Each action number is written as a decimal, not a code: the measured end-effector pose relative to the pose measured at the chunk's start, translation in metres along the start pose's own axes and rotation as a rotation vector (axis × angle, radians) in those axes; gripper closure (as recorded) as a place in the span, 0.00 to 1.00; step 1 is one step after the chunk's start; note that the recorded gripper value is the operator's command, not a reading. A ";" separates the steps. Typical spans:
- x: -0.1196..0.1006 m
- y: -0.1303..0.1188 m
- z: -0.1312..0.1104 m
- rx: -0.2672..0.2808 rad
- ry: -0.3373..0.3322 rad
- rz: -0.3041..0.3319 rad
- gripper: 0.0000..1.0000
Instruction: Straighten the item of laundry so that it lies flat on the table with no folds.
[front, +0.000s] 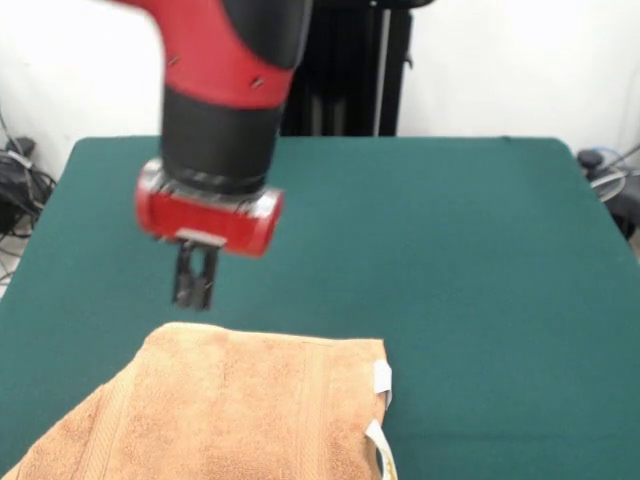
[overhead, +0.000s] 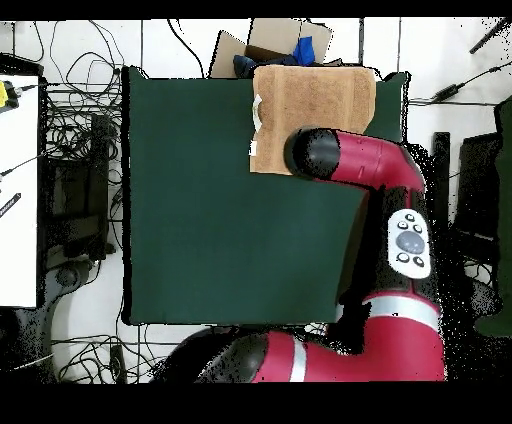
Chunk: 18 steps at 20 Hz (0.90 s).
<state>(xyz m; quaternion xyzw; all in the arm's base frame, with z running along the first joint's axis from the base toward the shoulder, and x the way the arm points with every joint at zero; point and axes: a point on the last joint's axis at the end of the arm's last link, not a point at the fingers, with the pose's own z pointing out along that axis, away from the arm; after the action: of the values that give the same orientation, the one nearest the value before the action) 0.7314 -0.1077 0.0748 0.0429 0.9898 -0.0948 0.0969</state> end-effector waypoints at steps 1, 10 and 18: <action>0.002 0.004 -0.004 -0.001 0.001 -0.004 1.00; 0.013 0.050 -0.038 -0.022 0.018 -0.033 1.00; 0.014 0.048 -0.031 -0.041 0.033 0.006 1.00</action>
<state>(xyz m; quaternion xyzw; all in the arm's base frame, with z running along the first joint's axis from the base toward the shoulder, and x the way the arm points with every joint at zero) 0.7165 -0.0541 0.0935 0.0453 0.9929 -0.0734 0.0816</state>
